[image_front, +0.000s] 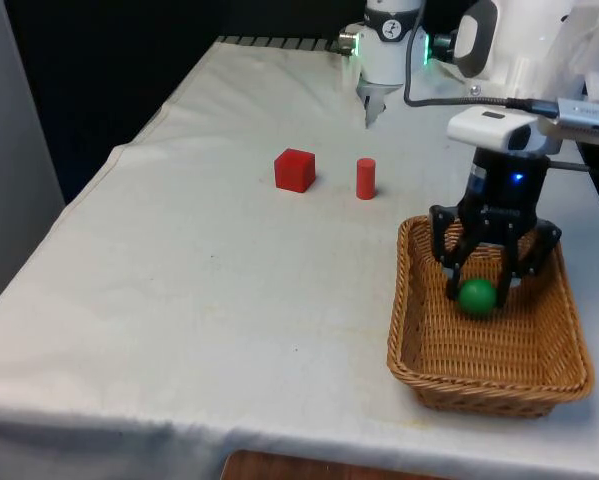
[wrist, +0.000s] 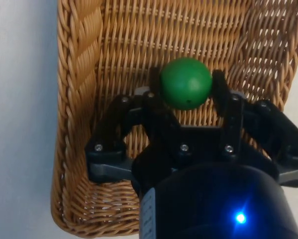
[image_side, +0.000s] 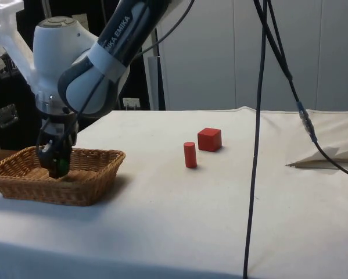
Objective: Pick up the object to the left of the cylinder and place it into the basket.
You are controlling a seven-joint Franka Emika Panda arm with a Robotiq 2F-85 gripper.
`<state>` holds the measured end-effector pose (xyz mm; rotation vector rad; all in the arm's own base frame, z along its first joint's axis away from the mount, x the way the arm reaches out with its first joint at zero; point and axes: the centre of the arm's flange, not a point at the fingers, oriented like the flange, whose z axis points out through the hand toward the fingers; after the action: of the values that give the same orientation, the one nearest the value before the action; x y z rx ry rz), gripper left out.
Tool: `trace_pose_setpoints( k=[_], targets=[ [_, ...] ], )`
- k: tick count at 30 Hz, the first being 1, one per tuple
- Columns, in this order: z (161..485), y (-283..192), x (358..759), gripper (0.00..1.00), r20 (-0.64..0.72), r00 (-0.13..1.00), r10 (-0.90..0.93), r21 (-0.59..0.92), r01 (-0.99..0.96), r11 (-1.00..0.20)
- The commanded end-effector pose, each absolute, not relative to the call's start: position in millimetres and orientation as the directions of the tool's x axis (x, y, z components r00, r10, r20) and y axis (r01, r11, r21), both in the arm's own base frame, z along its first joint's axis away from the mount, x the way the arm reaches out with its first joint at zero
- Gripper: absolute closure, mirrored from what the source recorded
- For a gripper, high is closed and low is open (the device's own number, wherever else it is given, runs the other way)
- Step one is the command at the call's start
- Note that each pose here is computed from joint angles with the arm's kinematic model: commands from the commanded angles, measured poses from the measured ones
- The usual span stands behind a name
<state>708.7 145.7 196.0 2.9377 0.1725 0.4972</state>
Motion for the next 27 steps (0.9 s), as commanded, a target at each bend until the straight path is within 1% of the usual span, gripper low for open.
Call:
trace_pose_setpoints(
  k=[1, 4, 5, 6, 7, 10, 12, 15, 22, 23, 24, 27],
  targets=[
    [198, 146, 709, 0.95, 0.317, 0.938, 0.139, 0.171, 0.088, -0.981],
    [197, 146, 708, 0.66, 0.315, 0.939, 0.139, 0.171, 0.088, -0.981],
    [197, 146, 708, 0.42, 0.315, 0.939, 0.141, 0.173, 0.089, -0.981],
    [196, 145, 709, 0.31, 0.317, 0.938, 0.139, 0.175, 0.087, -0.981],
    [198, 146, 708, 0.31, 0.315, 0.939, 0.14, 0.174, 0.088, -0.981],
    [198, 146, 708, 0.03, 0.315, 0.939, 0.14, 0.174, 0.088, -0.981],
    [198, 146, 708, 0.0, 0.314, 0.939, 0.141, 0.174, 0.088, -0.981],
    [196, 145, 709, 0.0, 0.317, 0.938, 0.141, 0.176, 0.088, -0.981],
    [210, 146, 707, 0.0, 0.318, 0.939, 0.133, 0.173, 0.081, -0.982],
    [204, 146, 709, 0.0, 0.32, 0.937, 0.138, 0.173, 0.085, -0.981],
    [215, 146, 706, 0.0, 0.318, 0.939, 0.131, 0.172, 0.079, -0.982],
    [223, 146, 702, 0.0, 0.315, 0.94, 0.131, 0.17, 0.08, -0.982]
  ],
)
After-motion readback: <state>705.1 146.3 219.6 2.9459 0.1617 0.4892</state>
